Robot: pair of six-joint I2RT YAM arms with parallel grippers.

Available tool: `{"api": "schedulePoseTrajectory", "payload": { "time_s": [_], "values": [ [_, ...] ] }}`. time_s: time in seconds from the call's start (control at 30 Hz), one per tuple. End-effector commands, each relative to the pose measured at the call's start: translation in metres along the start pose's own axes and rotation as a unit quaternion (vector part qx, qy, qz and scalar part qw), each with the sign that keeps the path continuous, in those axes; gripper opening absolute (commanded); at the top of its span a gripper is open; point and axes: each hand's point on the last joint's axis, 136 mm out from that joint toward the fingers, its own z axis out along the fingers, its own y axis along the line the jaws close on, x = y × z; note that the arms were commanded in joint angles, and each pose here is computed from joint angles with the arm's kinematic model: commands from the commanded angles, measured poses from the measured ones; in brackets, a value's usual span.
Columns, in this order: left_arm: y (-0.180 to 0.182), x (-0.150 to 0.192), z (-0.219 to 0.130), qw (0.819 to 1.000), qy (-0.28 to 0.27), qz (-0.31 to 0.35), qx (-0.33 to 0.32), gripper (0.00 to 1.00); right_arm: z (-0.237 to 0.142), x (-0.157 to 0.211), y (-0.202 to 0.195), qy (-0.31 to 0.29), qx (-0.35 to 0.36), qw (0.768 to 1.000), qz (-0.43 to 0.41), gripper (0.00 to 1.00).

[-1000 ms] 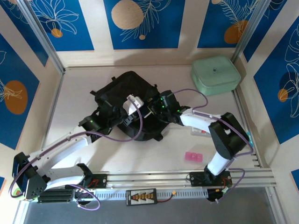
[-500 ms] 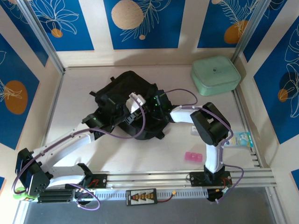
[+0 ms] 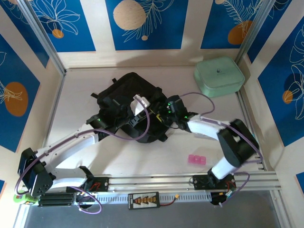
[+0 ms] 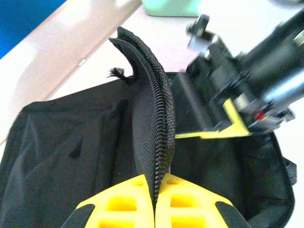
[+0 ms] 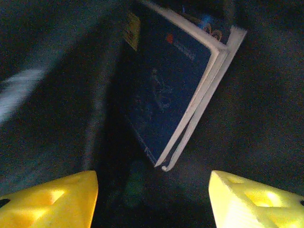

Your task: Pack books, pencil case, and school supplies into a backpack

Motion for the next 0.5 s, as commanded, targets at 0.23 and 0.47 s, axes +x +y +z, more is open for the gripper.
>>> {"api": "schedulePoseTrajectory", "payload": {
  "time_s": [0.23,0.47],
  "values": [
    [-0.049,-0.02,0.005,0.982,-0.012,-0.076,0.175,0.47,-0.115,-0.026,-0.044,-0.104,0.079,0.991,-0.037,0.74],
    [0.018,0.006,0.006,0.976,0.002,-0.213,0.039,0.83,-0.14,-0.024,-0.029,-0.096,0.075,0.989,-0.08,0.82]
  ]
}}
